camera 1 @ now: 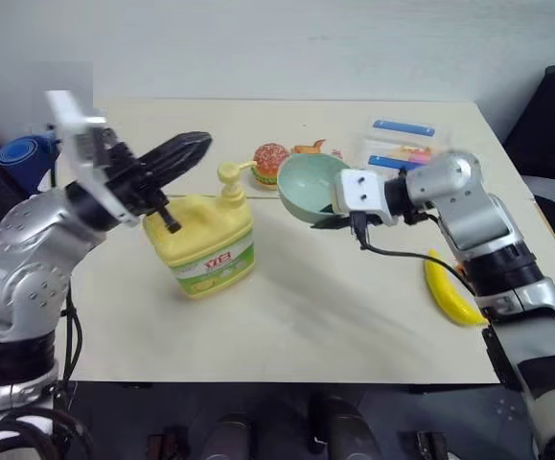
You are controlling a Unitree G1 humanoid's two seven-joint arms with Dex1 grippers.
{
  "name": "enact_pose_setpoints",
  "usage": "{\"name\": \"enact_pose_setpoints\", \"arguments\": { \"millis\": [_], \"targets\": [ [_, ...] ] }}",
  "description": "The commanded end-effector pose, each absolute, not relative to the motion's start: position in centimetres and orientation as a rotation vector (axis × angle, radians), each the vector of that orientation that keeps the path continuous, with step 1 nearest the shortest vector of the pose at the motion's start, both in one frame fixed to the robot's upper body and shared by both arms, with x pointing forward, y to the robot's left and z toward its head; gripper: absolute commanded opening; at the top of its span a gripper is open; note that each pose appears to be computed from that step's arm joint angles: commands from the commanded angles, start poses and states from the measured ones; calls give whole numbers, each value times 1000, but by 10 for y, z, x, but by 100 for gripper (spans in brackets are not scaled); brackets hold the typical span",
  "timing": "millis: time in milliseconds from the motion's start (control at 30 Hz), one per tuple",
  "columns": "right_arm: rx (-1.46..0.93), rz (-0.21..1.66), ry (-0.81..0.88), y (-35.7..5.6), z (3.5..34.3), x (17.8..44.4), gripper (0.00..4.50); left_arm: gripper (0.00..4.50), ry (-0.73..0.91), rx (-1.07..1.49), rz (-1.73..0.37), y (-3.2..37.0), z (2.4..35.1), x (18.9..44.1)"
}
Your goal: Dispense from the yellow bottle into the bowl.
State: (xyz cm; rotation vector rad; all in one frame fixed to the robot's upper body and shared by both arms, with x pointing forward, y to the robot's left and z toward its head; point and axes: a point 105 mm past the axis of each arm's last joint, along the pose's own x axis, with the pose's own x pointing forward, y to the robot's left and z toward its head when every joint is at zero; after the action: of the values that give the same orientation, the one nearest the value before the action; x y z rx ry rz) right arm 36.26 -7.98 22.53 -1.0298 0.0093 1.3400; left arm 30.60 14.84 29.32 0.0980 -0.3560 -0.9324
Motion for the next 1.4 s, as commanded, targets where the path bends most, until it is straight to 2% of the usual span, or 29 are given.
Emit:
{"name": "enact_pose_setpoints", "arguments": {
  "millis": [33, 267, 600, 833, 1167, 1400],
  "targets": [
    [-1064, 1337, -48, -67, 245, 366, 0, 3, -351, 110, -923, 148, 300, 316],
    [-1110, 1388, -84, -40, 260, 368, 0, 3, -302, 101, -957, 135, 301, 325],
    [-1145, 1463, -46, -37, 265, 356, 0, 3, -219, 115, -963, 128, 290, 327],
    [-1143, 1467, -31, -36, 264, 356, 0, 3, -123, 147, -963, 121, 271, 332],
    [-1135, 1469, -48, -30, 266, 356, 0, 3, 166, 152, -937, 129, 227, 334],
    [-1131, 1478, -55, -28, 266, 354, 0, 3, 214, 144, -941, 130, 215, 334]
  ]
}}
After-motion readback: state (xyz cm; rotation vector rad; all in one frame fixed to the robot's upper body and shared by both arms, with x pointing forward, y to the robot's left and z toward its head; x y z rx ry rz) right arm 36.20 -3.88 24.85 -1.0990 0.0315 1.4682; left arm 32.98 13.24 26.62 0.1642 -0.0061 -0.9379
